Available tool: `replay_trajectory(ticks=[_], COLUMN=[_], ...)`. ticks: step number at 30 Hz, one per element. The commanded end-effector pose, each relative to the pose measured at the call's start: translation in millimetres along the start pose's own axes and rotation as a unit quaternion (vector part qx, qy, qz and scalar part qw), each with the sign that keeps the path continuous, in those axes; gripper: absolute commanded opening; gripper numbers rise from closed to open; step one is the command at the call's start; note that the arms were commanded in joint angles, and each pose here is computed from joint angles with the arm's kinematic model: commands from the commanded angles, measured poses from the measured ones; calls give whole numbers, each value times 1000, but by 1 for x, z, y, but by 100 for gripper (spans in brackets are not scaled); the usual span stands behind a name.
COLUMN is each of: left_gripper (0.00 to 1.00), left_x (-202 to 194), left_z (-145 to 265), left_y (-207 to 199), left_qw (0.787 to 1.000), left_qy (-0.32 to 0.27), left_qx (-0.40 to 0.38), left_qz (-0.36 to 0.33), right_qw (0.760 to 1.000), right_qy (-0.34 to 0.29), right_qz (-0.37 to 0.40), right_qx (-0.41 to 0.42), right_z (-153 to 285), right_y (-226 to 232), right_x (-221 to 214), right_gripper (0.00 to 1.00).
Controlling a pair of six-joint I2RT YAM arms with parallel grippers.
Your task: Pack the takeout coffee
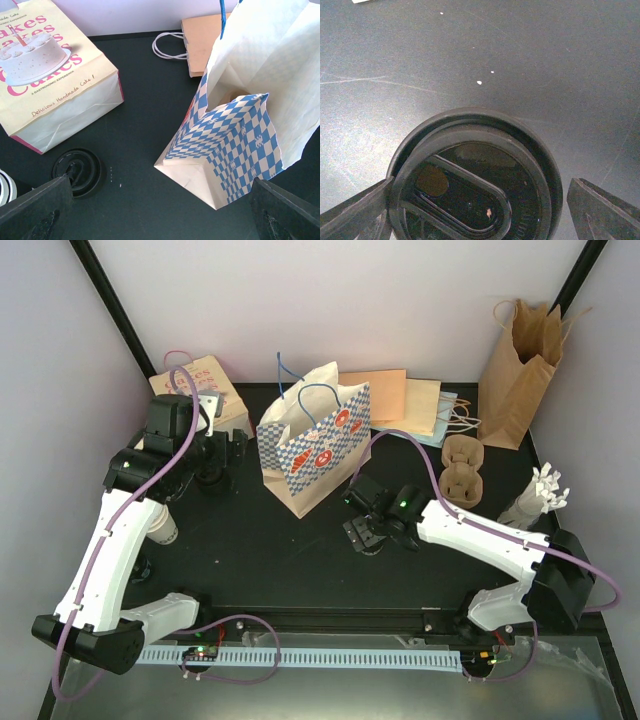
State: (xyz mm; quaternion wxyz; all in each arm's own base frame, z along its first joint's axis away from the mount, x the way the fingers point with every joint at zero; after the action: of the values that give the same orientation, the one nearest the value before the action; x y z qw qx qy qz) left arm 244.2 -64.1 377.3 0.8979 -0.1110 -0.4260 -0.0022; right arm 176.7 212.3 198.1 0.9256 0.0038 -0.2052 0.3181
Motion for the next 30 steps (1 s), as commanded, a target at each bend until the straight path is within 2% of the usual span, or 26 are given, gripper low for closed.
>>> replay_trajectory(ticks=[1,8,18,30], left_gripper=[99,99,99,99], left_x=[1,1,0,-1], left_z=[4,5,6,6], left_y=[0,0,0,1], left_qw=[1000,1000,1000,1000], left_qy=[-3,-5,-3,-1], left_qx=[-3,-4,-5,-5], left_qz=[-8,-7,-7,-12], right_qw=[1000,1000,999,1000], right_qy=[7,0,-5,-6], right_qz=[4,-1,-4,2], right_qx=[-22,-29,-35,-31], right_z=[6,14,24,29], right_y=[-7,-10,-14,-15], right_x=[-1,1,-2,-2], right_gripper=[93,93,100,100])
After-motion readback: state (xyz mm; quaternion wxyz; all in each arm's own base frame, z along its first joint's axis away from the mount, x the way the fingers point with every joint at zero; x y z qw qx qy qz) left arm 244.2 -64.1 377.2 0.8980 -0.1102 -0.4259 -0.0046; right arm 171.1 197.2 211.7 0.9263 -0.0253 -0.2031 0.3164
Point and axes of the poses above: each gripper's point midway between its finger pads, its own z axis back along the fingers, its own y axis along the line the jaws close on, x = y × z, the point moved 8 cm from there along z, back along the fingers, and after that the axes turned 7 degrees about z, right-handed, at the moved point
